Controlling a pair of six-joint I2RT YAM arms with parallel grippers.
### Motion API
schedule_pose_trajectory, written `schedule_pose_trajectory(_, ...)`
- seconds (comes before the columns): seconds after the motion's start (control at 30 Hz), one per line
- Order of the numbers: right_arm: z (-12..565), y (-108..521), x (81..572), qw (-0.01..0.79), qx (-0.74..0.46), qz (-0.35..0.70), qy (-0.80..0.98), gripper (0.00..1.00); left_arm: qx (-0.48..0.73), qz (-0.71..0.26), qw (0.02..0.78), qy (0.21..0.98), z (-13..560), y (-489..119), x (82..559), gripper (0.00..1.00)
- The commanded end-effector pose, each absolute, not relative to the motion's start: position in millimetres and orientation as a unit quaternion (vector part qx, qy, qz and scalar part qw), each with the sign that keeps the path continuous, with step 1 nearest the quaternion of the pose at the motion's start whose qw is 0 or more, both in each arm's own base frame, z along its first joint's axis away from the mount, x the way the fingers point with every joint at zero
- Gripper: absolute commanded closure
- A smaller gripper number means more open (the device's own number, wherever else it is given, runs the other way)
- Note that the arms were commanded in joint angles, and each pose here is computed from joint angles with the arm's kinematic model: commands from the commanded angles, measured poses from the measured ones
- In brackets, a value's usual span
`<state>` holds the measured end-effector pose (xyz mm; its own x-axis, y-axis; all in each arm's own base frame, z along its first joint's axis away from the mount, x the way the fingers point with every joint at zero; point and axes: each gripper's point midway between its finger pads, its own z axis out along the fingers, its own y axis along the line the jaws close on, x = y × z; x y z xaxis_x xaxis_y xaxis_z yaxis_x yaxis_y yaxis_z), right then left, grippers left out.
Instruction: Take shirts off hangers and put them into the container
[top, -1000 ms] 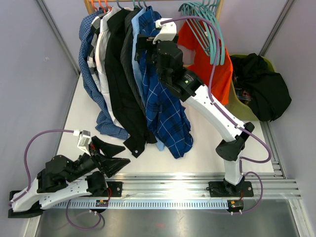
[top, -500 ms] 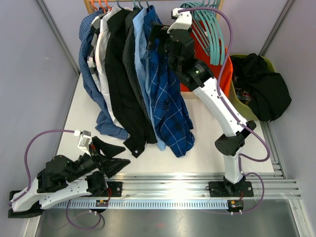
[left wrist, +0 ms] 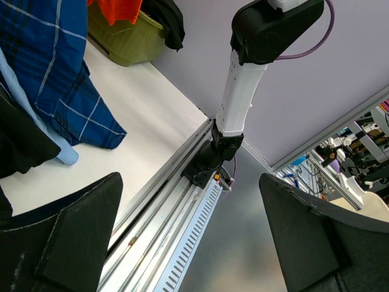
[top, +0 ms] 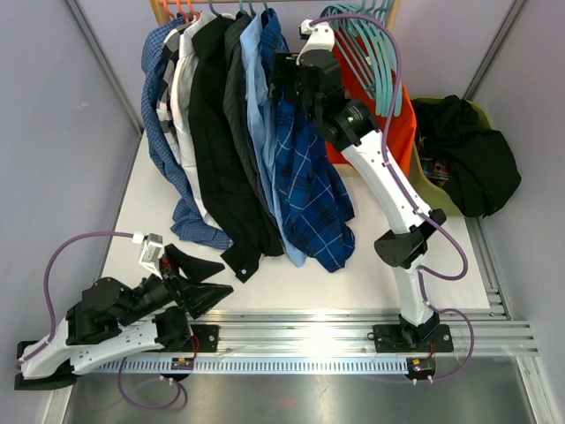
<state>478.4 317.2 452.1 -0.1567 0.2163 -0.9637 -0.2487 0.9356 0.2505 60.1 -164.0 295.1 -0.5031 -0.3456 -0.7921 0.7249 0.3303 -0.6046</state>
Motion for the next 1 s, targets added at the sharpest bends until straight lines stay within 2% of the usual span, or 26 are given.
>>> schedule_pose_trajectory(0.0, 443, 291, 472, 0.636, -0.029, 0.124, 0.761, 0.17, 0.123, -0.619, 0.502, 0.591, 324, -134, 46, 0.01)
schedule_pose_trajectory(0.37, 485, 237, 463, 0.687, -0.044, -0.001, 0.725, 0.22, 0.119, -0.618, 0.5, 0.595, 320, -138, 48, 0.01)
schedule_pose_trajectory(0.53, 500, 247, 456, 0.698, -0.115, 0.004, 0.707, 0.2, 0.118, -0.62, 0.501, 0.592, 320, -141, 49, 0.01)
schedule_pose_trajectory(0.7, 489, 262, 451, 0.68, -0.173, 0.025, 0.712, 0.2, 0.117, -0.621, 0.498, 0.593, 319, -142, 49, 0.01)
schedule_pose_trajectory(0.83, 479, 277, 447, 0.667, -0.209, 0.057, 0.712, 0.25, 0.117, -0.622, 0.499, 0.592, 321, -140, 48, 0.01)
schedule_pose_trajectory(0.9, 476, 280, 448, 0.665, -0.215, 0.062, 0.713, 0.34, 0.117, -0.622, 0.499, 0.592, 321, -140, 48, 0.01)
schedule_pose_trajectory(0.97, 475, 286, 444, 0.661, -0.23, 0.078, 0.71, 0.36, 0.117, -0.622, 0.498, 0.594, 320, -140, 48, 0.01)
